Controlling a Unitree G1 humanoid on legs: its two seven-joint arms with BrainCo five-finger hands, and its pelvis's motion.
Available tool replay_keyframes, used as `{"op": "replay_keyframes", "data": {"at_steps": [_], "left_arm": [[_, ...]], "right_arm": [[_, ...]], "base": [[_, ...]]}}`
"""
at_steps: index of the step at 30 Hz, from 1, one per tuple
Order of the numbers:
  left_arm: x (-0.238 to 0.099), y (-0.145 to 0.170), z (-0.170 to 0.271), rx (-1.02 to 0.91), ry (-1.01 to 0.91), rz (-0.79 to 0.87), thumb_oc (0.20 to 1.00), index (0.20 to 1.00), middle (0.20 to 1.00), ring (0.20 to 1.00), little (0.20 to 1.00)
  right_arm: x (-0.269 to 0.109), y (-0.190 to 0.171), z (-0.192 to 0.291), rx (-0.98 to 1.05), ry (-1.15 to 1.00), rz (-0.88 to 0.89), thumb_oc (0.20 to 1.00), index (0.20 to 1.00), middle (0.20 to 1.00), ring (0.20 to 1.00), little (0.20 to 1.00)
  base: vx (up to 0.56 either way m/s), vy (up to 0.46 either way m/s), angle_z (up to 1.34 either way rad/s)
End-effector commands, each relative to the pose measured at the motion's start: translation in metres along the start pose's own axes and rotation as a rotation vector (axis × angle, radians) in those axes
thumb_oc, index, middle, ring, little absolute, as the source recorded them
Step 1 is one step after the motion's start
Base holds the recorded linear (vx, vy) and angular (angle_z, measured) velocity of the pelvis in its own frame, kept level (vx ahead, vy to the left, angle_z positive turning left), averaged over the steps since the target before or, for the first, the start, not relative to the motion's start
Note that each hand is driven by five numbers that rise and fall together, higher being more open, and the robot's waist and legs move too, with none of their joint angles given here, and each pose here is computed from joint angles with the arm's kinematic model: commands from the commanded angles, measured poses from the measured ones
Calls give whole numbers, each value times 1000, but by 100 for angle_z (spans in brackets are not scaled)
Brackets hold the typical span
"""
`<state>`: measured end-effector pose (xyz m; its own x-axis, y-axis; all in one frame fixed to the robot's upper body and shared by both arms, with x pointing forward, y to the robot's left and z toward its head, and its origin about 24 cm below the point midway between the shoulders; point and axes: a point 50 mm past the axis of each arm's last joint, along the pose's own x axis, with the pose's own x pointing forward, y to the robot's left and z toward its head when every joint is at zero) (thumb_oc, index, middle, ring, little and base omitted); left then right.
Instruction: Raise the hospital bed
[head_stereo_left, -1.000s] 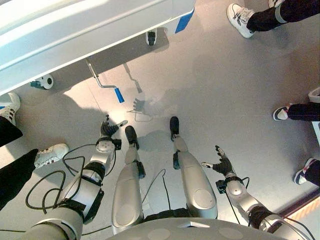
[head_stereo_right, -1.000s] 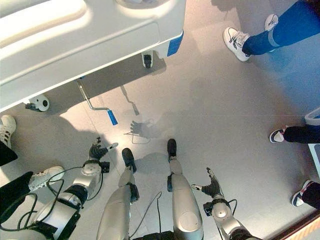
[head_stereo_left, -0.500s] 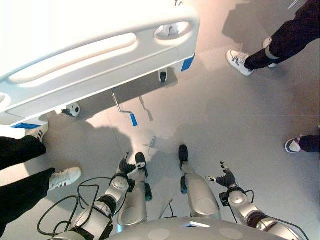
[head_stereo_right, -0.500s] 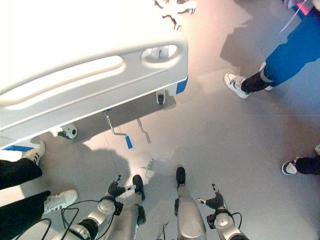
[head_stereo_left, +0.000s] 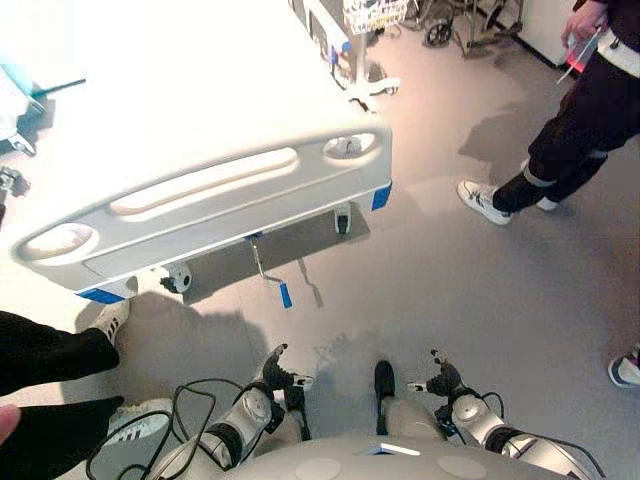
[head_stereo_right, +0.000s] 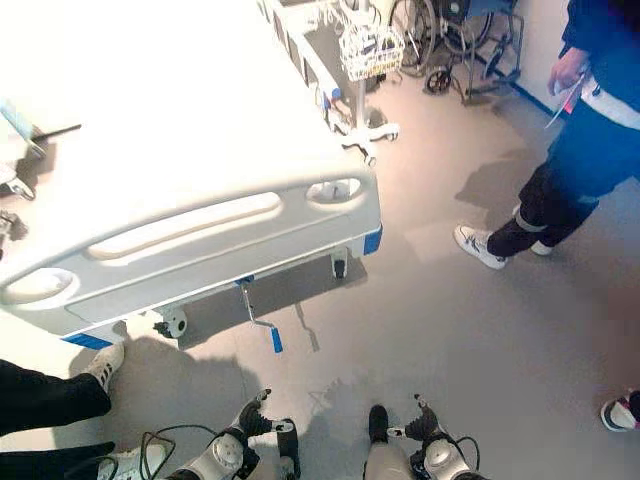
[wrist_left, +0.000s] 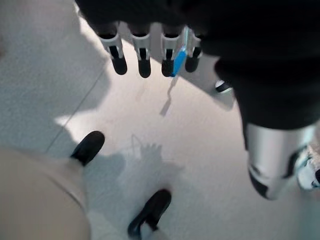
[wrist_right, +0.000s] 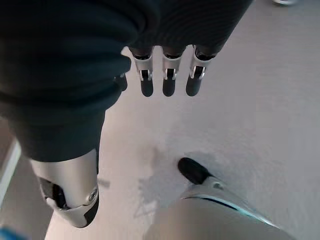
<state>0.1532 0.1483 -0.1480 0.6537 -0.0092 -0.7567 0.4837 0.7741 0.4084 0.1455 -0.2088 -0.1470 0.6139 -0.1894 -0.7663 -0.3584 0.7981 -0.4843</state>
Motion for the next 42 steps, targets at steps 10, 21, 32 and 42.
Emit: {"op": "replay_keyframes", "data": {"at_steps": [10,21,32,42], "left_arm": [[-11,1,-41,-336,203,32,1000,1000,1000,1000,1000],[-17,16,-61,-589,224,91,1000,1000,1000,1000,1000],[-18,23,-59,-682,152,92,1000,1000,1000,1000,1000],[-19,13,-58,-699,160,61,1000,1000,1000,1000,1000]], "right_arm": [[-5,7,-22,43,125,30,1000,1000,1000,1000,1000],[-18,9,-56,205,250,17,1000,1000,1000,1000,1000],[-17,3,-56,240,223,-1,1000,1000,1000,1000,1000],[-15,13,-44,232,171,25,1000,1000,1000,1000,1000]], "base": [[70,-65,10],[32,-18,7],[-5,-3,2],[-1,2,1]]}}
